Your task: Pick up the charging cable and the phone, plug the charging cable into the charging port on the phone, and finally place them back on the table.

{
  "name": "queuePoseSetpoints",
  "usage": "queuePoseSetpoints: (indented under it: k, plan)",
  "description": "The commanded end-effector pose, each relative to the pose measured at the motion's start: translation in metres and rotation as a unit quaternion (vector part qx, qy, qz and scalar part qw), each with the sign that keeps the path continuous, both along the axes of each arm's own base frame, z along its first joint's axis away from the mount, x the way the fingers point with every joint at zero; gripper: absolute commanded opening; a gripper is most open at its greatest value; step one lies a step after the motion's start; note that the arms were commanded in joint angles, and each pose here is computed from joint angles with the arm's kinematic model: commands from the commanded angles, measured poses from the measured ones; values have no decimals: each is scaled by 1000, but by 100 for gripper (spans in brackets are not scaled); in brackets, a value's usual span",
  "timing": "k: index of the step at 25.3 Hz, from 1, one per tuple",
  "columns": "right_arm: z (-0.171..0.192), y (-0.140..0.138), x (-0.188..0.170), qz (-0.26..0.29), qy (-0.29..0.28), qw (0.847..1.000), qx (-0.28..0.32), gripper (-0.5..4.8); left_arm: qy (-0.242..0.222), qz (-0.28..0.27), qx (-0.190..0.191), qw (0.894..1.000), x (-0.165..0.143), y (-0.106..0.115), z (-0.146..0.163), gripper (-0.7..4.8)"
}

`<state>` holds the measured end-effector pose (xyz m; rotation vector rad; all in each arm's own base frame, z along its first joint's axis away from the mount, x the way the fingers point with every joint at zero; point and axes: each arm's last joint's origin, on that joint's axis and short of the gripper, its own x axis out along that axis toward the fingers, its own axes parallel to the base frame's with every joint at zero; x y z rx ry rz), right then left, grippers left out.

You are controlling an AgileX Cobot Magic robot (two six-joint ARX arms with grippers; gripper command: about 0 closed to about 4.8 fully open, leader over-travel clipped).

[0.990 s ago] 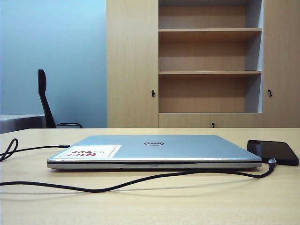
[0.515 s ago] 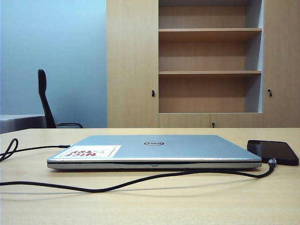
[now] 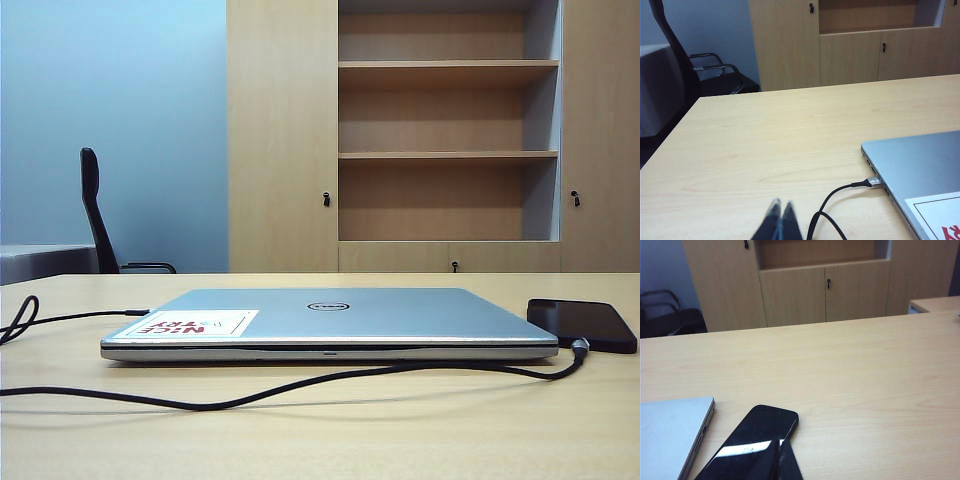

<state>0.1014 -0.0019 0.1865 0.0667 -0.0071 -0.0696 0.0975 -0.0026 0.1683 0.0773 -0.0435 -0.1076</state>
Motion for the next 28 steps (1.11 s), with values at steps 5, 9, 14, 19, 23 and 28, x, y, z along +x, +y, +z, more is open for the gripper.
queuePoseSetpoints:
  k: [5,9,14,19,23,28]
  plan:
    - [-15,0,-4,-4,-41,999,0,-5,-5,-1,2,1000,0,0,1,-5]
    - [-14,-1,-4,18,-42,999,-2,-5,-6,-1,2,1000,0,0,1,-5]
    - [-14,-3,-4,1,-42,999,-2,-5,-6,-1,2,1000,0,0,1,-5]
    - [-14,-2,-4,2,-41,999,-2,-5,-6,-1,2,1000,0,0,1,-5]
    - [-14,-2,-4,2,-41,999,-2,-5,-6,-1,2,1000,0,0,1,-5]
    - [-14,-2,-4,2,-41,999,-2,-5,-6,-1,2,1000,0,0,1,-5]
